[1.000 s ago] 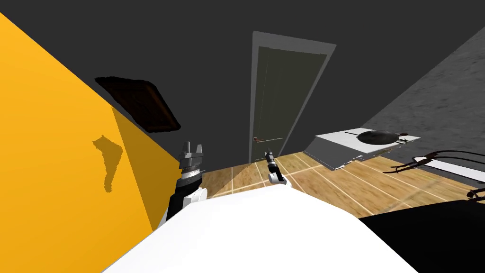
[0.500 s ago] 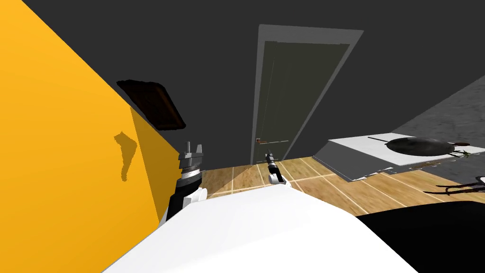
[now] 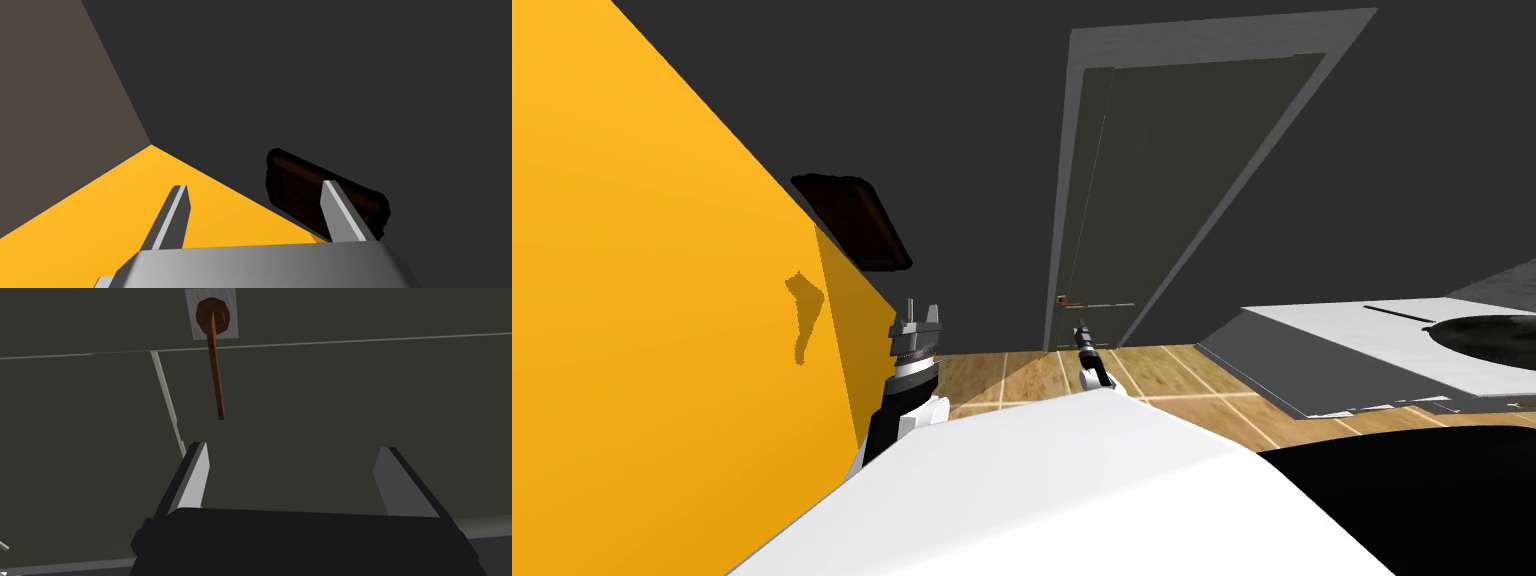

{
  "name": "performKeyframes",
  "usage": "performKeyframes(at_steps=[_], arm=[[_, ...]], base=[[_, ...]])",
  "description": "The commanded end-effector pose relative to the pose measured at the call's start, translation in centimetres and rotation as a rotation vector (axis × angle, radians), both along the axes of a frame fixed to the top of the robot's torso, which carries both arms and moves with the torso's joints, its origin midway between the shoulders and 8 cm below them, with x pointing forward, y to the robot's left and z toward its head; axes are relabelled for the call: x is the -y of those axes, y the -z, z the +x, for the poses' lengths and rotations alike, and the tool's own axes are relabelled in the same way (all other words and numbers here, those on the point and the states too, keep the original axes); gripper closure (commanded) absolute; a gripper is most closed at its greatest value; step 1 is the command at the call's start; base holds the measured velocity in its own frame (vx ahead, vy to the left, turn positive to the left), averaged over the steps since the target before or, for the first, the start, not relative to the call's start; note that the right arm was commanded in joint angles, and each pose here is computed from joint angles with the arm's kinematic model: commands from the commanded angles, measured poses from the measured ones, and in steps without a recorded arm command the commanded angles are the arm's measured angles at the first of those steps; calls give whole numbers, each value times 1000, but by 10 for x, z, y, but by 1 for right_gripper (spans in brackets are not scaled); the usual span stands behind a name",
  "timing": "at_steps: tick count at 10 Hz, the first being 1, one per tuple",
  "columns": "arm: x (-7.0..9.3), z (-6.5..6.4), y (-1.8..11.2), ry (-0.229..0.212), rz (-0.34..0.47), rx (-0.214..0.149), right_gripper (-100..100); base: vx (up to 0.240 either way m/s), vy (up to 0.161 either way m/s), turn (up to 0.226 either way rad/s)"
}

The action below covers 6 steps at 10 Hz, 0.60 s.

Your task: Pull the door open

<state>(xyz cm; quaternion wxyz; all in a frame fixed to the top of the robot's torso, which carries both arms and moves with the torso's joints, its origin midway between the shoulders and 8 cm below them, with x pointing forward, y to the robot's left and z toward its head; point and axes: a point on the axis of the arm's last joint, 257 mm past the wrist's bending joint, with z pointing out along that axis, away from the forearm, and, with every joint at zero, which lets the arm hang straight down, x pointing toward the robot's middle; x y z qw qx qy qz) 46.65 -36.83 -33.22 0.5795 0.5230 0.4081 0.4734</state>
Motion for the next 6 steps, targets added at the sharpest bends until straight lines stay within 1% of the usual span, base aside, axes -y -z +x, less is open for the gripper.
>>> performKeyframes(at_steps=[1,3,6], arm=[[4,-1,7,9,1,-14,-100],[7,-3,16,19,3,-30,-100],[12,-6,27,34,4,-52,-100]], base=[[45,-90,102],[36,-71,147],[28,-78,112]])
